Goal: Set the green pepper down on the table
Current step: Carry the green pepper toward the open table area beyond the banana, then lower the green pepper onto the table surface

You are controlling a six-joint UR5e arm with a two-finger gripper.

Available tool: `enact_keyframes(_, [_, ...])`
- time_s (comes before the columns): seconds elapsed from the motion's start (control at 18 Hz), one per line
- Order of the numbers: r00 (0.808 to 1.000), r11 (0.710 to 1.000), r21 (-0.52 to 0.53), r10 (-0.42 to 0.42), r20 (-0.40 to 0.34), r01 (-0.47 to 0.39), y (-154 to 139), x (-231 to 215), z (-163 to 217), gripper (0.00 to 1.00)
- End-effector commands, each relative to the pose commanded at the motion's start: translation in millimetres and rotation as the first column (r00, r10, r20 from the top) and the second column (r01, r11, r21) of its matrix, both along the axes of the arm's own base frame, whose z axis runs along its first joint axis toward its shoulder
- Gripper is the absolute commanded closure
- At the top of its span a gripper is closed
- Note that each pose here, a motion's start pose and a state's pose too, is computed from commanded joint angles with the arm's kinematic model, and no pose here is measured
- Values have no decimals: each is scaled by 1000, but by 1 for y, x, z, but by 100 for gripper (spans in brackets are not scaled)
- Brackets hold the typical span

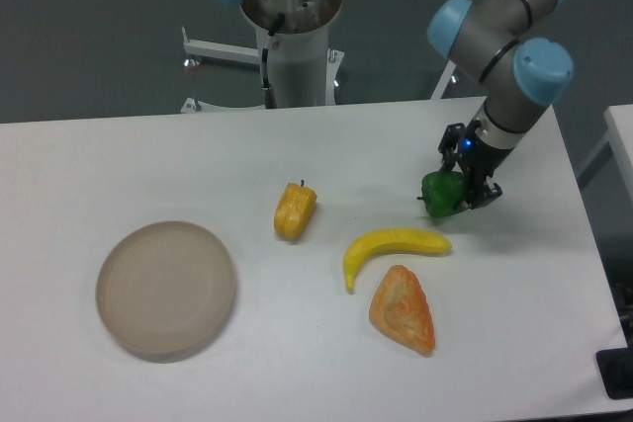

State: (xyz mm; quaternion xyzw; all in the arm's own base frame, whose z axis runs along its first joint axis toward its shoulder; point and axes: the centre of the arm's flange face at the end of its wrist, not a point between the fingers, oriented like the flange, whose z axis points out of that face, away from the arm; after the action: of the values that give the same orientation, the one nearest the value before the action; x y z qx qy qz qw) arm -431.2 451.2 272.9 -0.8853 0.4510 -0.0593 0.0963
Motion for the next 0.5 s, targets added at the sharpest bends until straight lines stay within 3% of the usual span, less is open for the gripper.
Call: enact_keyframes(0.5, [998,998,-10,56,35,-55,1,10,-10,59])
